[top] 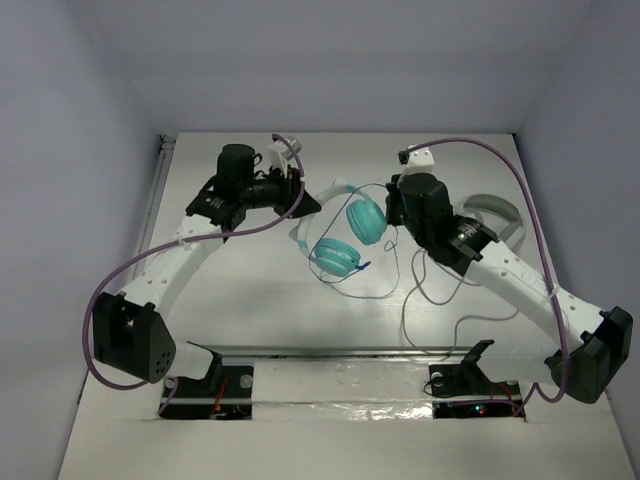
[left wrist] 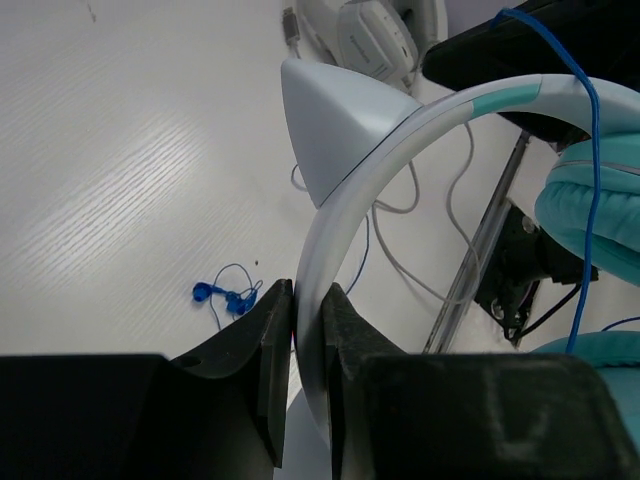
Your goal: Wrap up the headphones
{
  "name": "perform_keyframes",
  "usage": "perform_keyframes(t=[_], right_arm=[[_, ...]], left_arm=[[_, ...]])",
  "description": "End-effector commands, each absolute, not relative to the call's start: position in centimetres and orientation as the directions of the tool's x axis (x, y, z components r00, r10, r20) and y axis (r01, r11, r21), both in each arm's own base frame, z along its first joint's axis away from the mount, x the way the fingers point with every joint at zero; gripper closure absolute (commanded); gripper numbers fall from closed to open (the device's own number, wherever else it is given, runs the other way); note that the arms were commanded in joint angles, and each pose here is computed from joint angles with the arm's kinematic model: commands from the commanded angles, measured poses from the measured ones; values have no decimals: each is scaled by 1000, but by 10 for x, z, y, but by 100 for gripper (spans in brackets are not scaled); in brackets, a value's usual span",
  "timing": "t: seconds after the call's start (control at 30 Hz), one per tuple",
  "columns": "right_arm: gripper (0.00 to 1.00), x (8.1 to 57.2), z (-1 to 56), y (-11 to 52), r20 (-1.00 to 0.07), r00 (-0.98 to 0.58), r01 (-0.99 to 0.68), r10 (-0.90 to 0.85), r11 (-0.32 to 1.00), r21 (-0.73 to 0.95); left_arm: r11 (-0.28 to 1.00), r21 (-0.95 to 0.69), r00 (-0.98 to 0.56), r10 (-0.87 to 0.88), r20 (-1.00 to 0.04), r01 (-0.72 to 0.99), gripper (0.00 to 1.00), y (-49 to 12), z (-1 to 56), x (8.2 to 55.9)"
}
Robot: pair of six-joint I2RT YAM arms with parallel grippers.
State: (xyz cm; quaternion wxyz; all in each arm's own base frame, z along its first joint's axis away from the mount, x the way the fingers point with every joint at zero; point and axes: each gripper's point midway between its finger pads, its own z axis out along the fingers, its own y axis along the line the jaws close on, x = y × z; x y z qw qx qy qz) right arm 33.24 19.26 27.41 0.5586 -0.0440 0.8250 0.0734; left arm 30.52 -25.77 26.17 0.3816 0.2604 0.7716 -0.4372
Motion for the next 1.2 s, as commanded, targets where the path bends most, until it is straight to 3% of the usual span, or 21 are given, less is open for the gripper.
perform_keyframes(t=[0.0, 0.5, 0.6, 0.63, 0.7, 0.83, 1.17], right_arm=[[100, 336, 310, 206, -947, -284, -221, 153, 950, 220], [99, 316, 308, 261, -933, -268, -615, 241, 702, 358], [88, 315, 307, 271, -936, -266, -663, 231, 660, 352], [77, 317, 304, 274, -939, -264, -673, 221, 655, 344], [70, 323, 305, 274, -940, -252, -678, 229, 652, 341], [45, 325, 299, 282, -945, -237, -730, 223, 602, 325], [21, 357, 249, 272, -936, -263, -659, 232, 666, 350]], left_arm=[[381, -446, -476, -18, -879, 810, 100, -261, 320, 290], [466, -444, -386, -220, -896, 765, 100, -237, 400, 308], [468, -445, -385, -223, -895, 764, 100, -236, 401, 306], [471, -443, -382, -226, -896, 763, 100, -236, 402, 306], [467, -445, -384, -225, -896, 764, 100, -236, 403, 305], [454, -443, -369, -247, -896, 773, 100, -236, 418, 304], [436, -435, -333, -292, -897, 788, 100, -236, 456, 302]])
